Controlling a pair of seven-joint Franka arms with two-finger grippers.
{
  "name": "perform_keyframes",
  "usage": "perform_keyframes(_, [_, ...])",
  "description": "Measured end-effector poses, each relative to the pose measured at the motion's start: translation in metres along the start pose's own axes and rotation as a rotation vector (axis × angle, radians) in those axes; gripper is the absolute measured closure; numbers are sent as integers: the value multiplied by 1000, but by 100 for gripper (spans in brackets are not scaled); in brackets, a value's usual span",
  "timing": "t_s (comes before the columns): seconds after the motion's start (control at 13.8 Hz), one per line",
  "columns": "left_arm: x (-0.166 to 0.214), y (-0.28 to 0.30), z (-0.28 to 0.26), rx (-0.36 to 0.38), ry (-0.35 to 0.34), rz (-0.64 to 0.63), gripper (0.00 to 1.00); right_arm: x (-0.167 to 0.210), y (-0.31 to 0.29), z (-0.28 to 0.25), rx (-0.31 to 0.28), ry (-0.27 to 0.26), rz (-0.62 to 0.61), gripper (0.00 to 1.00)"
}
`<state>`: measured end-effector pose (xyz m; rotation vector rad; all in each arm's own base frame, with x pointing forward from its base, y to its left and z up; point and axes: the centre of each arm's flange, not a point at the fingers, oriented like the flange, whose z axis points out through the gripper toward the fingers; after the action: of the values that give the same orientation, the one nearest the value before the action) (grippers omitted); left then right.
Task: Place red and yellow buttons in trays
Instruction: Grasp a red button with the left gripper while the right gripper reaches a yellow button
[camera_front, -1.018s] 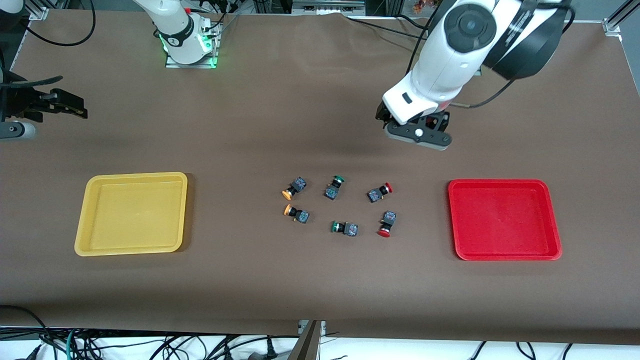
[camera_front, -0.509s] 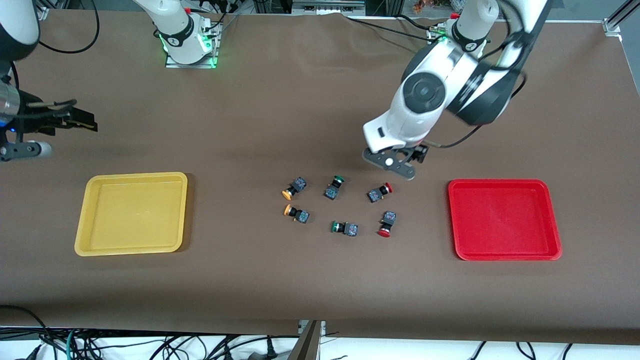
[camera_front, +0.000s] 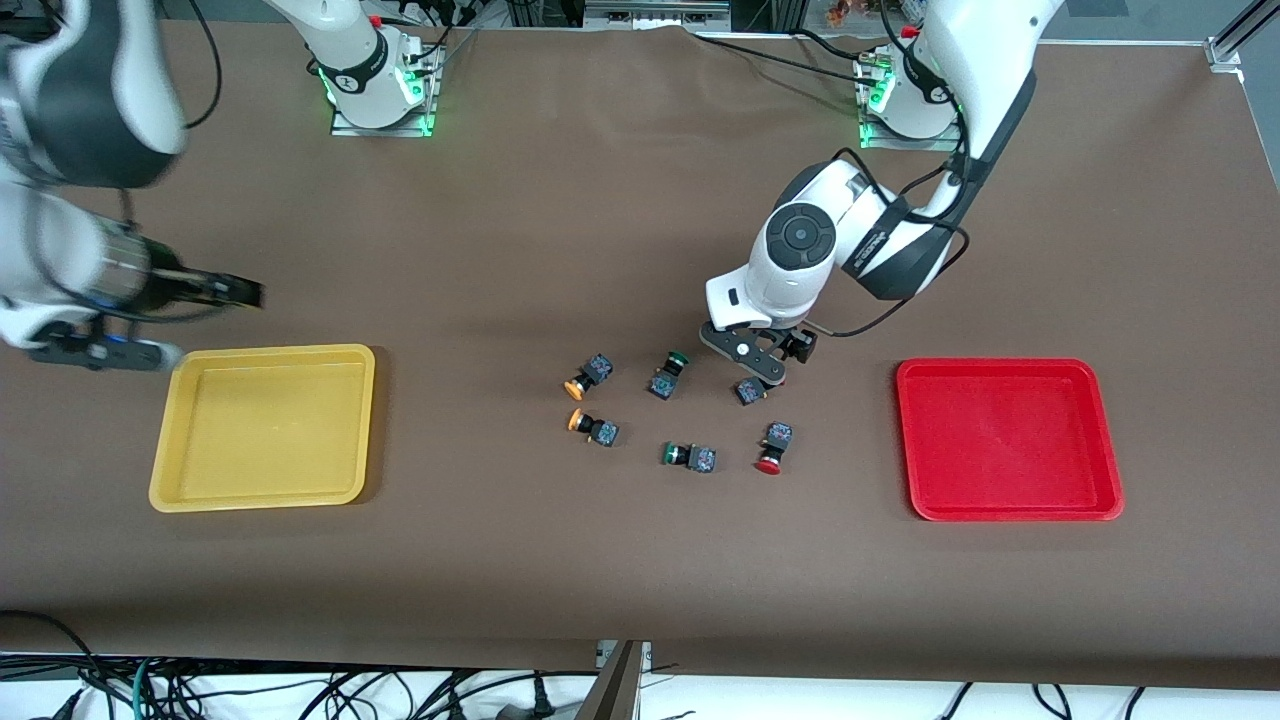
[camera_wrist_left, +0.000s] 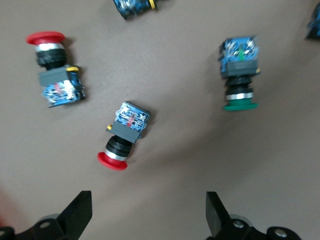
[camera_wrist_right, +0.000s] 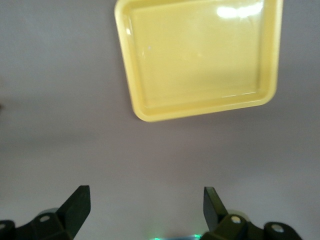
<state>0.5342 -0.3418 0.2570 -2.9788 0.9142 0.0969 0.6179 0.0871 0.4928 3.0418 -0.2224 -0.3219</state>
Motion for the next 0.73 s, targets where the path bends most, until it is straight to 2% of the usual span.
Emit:
perform_keyframes(0.15, [2,0,24,11,17,28,0,0,-54,18,-6,19,88,0])
perform_keyframes(0.51, [10,-14,50,18,53,32,0,-7,-166,71,32,44,339,0])
perform_keyframes(0.73, [11,-18,61,40,67,53,0,-10,-225,114,60,82,492,0])
